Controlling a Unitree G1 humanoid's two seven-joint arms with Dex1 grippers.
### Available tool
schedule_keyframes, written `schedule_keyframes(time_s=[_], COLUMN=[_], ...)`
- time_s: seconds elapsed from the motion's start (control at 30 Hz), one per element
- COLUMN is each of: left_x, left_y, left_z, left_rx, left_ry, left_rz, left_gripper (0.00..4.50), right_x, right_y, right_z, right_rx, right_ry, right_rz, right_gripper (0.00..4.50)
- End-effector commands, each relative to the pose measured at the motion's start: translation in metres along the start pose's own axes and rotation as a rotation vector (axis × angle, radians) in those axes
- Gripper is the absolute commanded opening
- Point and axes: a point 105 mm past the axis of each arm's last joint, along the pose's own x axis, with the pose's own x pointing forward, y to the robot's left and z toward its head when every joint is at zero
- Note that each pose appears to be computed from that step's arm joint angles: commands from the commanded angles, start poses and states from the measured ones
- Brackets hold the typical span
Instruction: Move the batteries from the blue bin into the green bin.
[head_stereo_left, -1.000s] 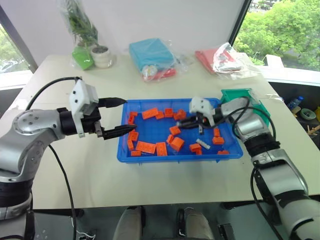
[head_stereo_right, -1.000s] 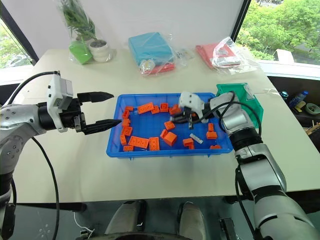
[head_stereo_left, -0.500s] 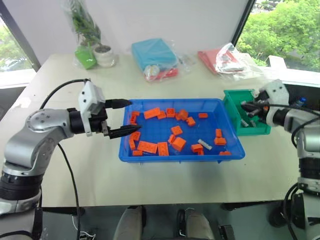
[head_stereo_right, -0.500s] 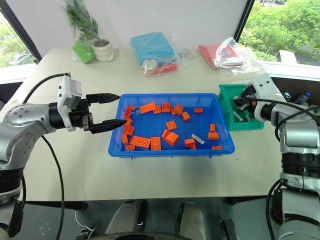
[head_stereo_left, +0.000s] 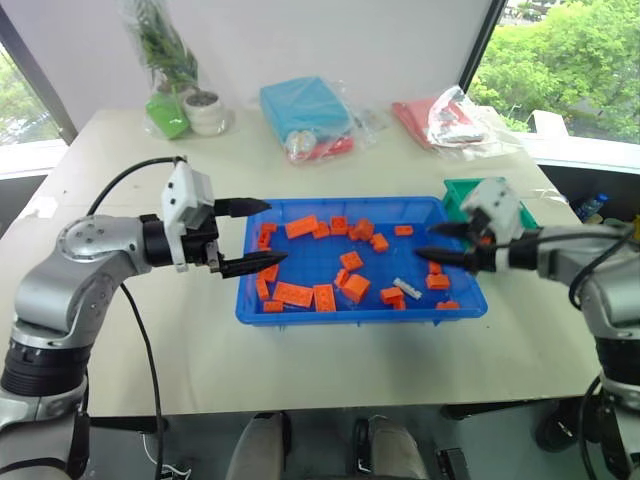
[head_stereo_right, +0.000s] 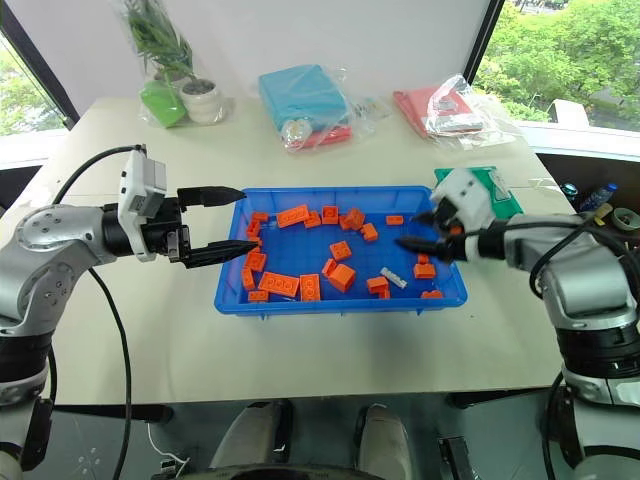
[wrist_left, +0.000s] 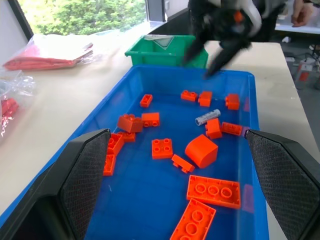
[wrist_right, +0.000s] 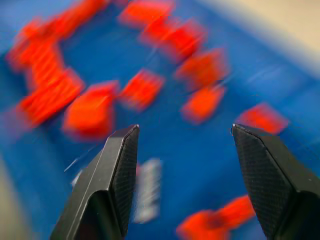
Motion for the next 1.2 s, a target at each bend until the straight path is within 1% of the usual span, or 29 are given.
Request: schedule_keyframes(time_s=[0.03,0.13,0.33,0.5,0.67,0.73,0.77,0.8,0.9,0.97,1.03,1.1,1.2], left_x=[-0.001,-0.002,-0.002,-0.002,-0.005,-0.005,-0.005,-0.005,-0.004,-0.003,-0.002,-0.003,-0.002], left_y=[-0.003,-0.004,-0.008,-0.008,-0.006,-0.005,-0.005,-0.005,-0.005,-0.005,-0.005,-0.005,-0.005], left_z=[0.009,0.011,0.012,0.013,0.014,0.013,0.013,0.014,0.014,0.014,0.013,0.012,0.009], left_rx=[0.042,0.043,0.044,0.047,0.049,0.048,0.049,0.049,0.049,0.047,0.044,0.041,0.032], left_ry=[-0.013,-0.016,-0.019,-0.021,-0.018,-0.017,-0.017,-0.017,-0.021,-0.022,-0.022,-0.022,-0.024], left_rz=[0.001,0.005,0.009,0.021,0.030,0.032,0.032,0.032,0.028,0.024,0.021,0.019,0.016], left_gripper=[4.50,4.50,4.50,4.50,4.50,4.50,4.50,4.50,4.50,4.50,4.50,4.50,4.50], right_x=[0.001,0.007,0.022,0.039,0.044,0.047,0.047,0.047,0.044,0.037,0.022,0.006,-0.032], right_y=[0.002,-0.003,-0.014,-0.017,-0.007,-0.008,-0.008,-0.008,-0.005,-0.006,-0.022,-0.040,-0.087], right_z=[-0.005,-0.014,-0.019,-0.026,-0.026,-0.025,-0.024,-0.023,-0.015,0.003,0.029,0.046,0.058], right_rx=[-0.121,-0.160,-0.233,-0.261,-0.269,-0.269,-0.266,-0.264,-0.248,-0.225,-0.165,-0.125,-0.046], right_ry=[0.103,0.179,0.262,0.300,0.300,0.282,0.274,0.266,0.228,0.145,0.033,-0.044,-0.113], right_rz=[0.043,0.090,0.151,0.192,0.252,0.235,0.228,0.224,0.211,0.171,0.059,-0.062,-0.336], right_gripper=[3.00,3.00,3.00,3.00,3.00,2.48,2.12,1.69,0.03,0.01,0.01,0.01,0.01])
